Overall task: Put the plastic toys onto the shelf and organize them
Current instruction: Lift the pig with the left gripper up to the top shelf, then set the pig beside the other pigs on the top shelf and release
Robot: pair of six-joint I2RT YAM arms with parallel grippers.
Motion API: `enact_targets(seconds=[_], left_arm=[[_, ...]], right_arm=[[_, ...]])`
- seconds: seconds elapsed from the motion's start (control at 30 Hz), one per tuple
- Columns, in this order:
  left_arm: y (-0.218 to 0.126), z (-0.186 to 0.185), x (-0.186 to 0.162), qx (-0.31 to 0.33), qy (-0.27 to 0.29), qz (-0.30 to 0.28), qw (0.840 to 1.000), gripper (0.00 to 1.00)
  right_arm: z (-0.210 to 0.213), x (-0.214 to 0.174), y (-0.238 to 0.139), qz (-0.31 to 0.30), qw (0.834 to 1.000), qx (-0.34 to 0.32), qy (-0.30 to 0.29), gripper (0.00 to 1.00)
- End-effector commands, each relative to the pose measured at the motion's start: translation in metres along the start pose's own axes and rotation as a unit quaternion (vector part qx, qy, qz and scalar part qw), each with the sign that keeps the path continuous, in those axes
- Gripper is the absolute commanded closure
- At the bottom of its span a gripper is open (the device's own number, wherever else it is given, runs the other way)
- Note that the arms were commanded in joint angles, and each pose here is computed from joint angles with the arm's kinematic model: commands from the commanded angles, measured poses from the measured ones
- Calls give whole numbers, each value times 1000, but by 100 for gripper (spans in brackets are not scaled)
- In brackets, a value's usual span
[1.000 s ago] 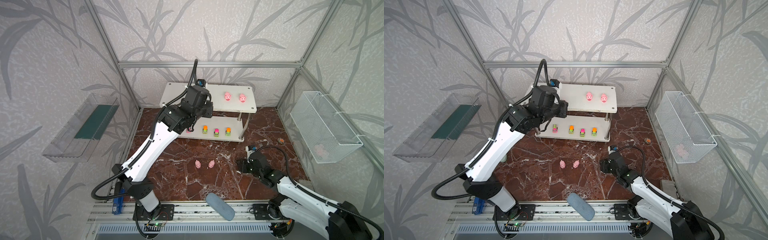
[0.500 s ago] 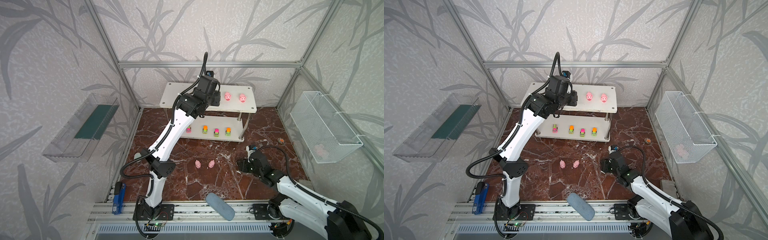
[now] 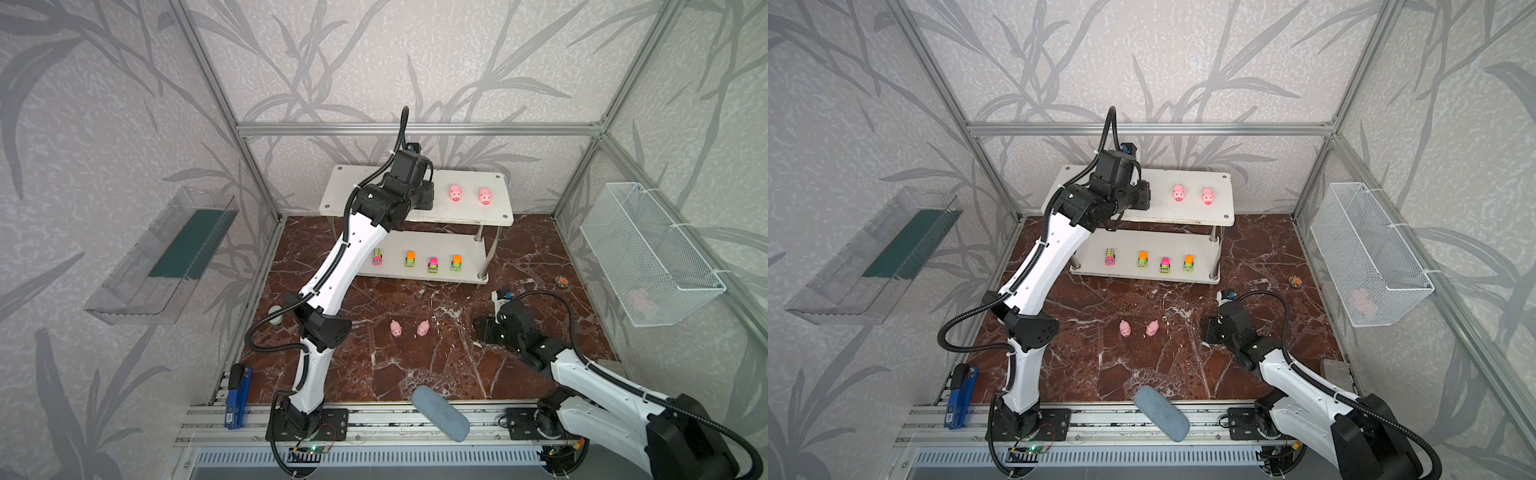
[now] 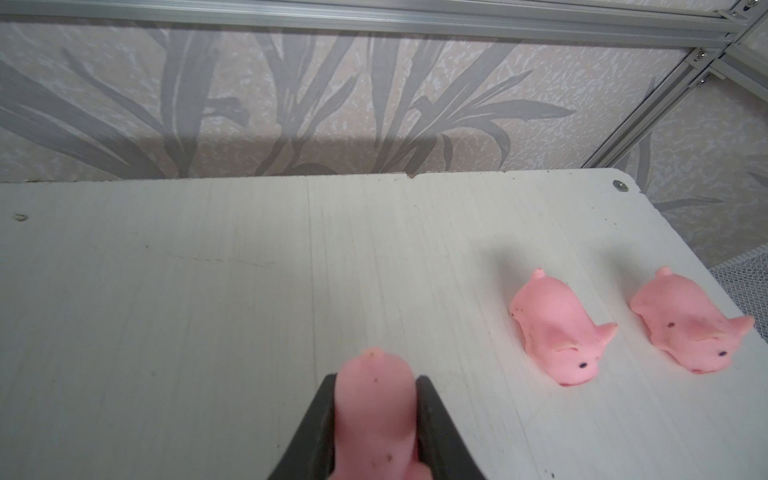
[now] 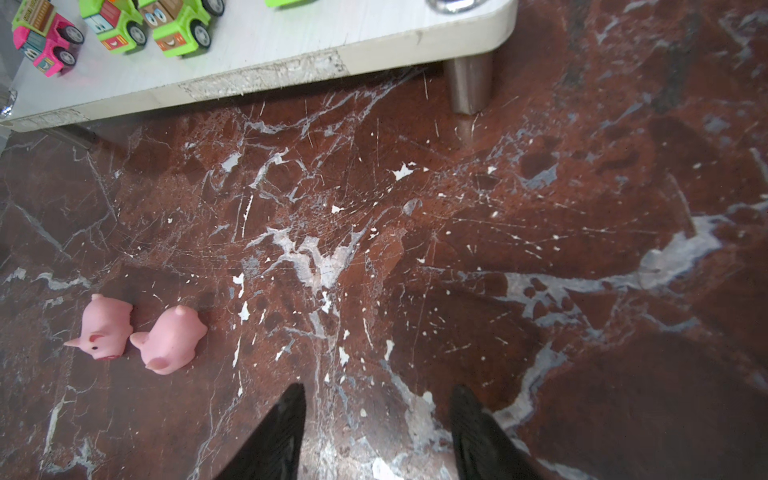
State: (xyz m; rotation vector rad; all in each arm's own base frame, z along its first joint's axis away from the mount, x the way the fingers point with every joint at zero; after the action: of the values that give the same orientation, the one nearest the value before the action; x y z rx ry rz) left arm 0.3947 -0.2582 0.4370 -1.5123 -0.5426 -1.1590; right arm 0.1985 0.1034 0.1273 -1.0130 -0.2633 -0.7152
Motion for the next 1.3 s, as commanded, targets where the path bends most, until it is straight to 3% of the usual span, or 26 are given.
enact_targets(seconds=[0.0,0.47,0.87,1.1,1.27], left_arm=[[6,0,3,-5,-2,-8,1000,71],[24,4,-1,-8,-13,-4,1000,69],[16,9,8,-7,-19,-26,999,53],[-18,15,34,-15,-16,-88,996,49],[-65,25,52,-8,-5,-137,991,49]], right_arm=[[5,6,1,-7,1000,15,-3,44],[2,8,6,0,1000,13,2,44],[2,7,10,5,1000,14,7,44],[2,8,10,5,1000,14,9,44],[2,8,9,4,1000,14,13,44]])
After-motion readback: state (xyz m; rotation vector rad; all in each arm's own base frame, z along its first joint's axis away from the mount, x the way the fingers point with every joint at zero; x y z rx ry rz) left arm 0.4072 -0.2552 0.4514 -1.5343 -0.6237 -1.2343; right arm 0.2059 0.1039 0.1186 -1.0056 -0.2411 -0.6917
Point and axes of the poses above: each gripper's point midway between its finger pads, its own y axis out along the fingers, its own z axis along the line the jaws close on, x = y × z, the point moved 9 cm from there along -y, back along the fingers, and after that the axes turned 15 degrees about y, right-handed, at the moved point
